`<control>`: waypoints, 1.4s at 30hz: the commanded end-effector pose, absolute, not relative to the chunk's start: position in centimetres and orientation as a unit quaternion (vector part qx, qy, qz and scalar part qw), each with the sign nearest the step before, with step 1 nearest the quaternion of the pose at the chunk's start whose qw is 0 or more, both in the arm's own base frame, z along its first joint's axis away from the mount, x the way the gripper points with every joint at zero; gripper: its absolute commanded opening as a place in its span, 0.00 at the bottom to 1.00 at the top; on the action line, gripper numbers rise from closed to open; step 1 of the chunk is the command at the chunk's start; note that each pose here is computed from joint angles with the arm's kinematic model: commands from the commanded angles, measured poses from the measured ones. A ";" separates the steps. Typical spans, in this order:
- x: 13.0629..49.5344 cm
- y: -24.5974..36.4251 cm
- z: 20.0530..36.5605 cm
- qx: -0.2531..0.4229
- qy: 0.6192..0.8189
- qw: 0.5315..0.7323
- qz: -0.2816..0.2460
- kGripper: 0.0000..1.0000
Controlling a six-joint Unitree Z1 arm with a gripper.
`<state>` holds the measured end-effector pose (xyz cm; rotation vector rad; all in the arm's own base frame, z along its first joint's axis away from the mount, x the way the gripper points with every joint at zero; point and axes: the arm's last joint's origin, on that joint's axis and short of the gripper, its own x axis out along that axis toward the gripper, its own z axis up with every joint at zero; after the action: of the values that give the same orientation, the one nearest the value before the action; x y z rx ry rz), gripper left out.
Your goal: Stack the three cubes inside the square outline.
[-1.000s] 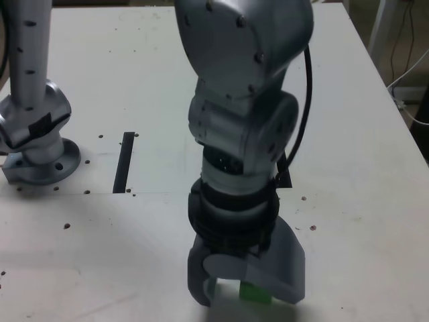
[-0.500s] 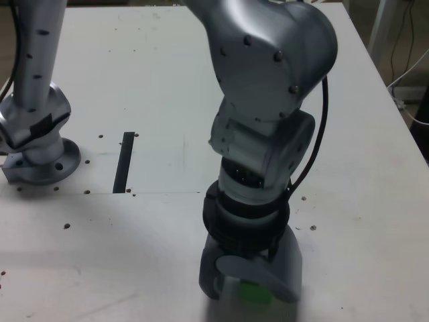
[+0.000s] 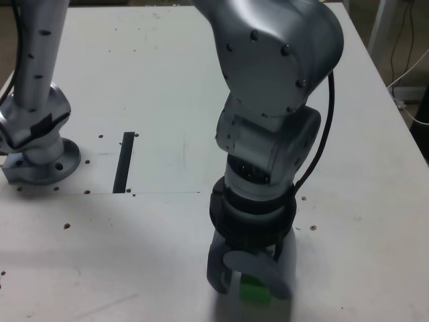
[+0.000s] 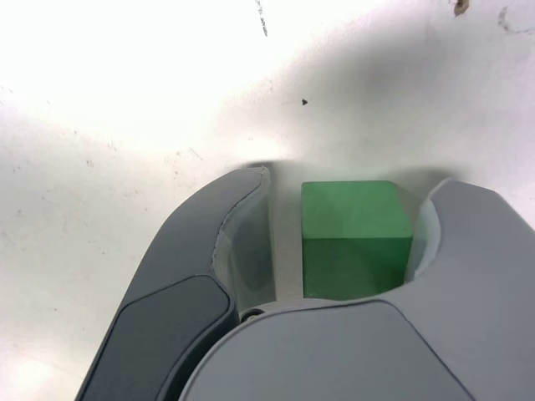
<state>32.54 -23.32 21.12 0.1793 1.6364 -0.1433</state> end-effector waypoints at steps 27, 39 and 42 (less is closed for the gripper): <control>31.6 -19.0 27.5 0.081 0.702 0.705 -0.059 0.08; 33.7 -8.6 32.2 0.104 0.710 0.693 -0.063 0.08; 34.2 -6.7 32.4 0.099 0.712 0.693 -0.054 0.08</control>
<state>34.14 -7.05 32.17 0.2243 1.5957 -0.1249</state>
